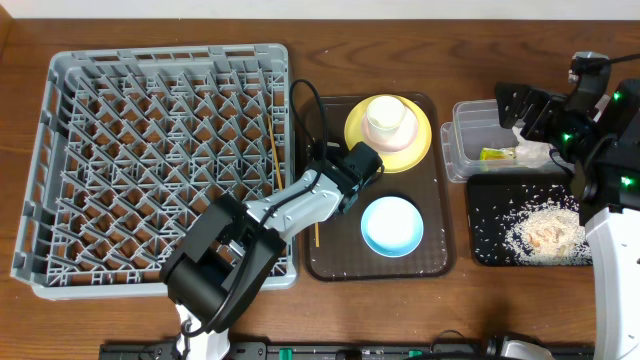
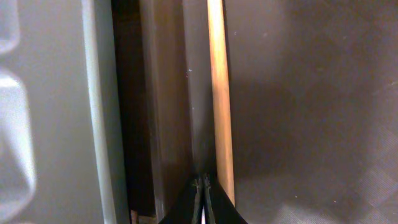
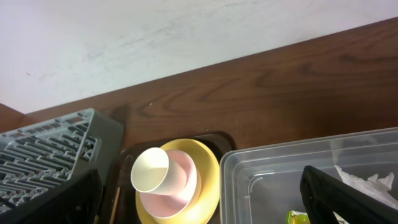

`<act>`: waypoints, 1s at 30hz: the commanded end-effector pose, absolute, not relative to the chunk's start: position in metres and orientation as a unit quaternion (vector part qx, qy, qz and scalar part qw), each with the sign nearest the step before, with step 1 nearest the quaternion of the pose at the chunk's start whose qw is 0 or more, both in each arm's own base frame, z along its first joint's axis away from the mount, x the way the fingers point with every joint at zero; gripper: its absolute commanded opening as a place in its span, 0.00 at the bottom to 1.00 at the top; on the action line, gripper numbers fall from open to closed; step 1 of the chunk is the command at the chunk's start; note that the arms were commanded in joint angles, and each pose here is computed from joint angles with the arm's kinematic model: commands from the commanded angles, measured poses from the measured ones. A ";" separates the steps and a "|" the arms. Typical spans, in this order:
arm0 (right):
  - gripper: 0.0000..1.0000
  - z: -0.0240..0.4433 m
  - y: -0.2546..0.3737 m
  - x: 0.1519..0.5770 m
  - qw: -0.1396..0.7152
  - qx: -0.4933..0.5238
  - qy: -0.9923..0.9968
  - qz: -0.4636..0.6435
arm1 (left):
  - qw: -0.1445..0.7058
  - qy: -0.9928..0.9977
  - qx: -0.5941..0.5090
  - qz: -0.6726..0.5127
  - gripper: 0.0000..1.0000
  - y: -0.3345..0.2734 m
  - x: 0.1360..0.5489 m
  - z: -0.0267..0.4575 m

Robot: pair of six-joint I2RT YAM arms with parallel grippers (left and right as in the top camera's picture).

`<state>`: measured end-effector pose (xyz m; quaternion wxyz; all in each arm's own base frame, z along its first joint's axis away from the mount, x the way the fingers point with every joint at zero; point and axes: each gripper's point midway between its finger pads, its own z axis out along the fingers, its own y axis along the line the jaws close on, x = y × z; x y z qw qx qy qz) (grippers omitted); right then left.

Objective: Sort waste into correct bins and load items into the dishwasher rack

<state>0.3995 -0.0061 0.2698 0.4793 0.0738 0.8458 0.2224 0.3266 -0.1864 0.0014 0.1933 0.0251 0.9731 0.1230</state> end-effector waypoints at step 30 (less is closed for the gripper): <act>0.99 0.271 -0.007 0.399 0.481 0.067 0.846 0.222 | 0.192 0.979 0.049 -0.040 0.33 -0.240 0.328 0.055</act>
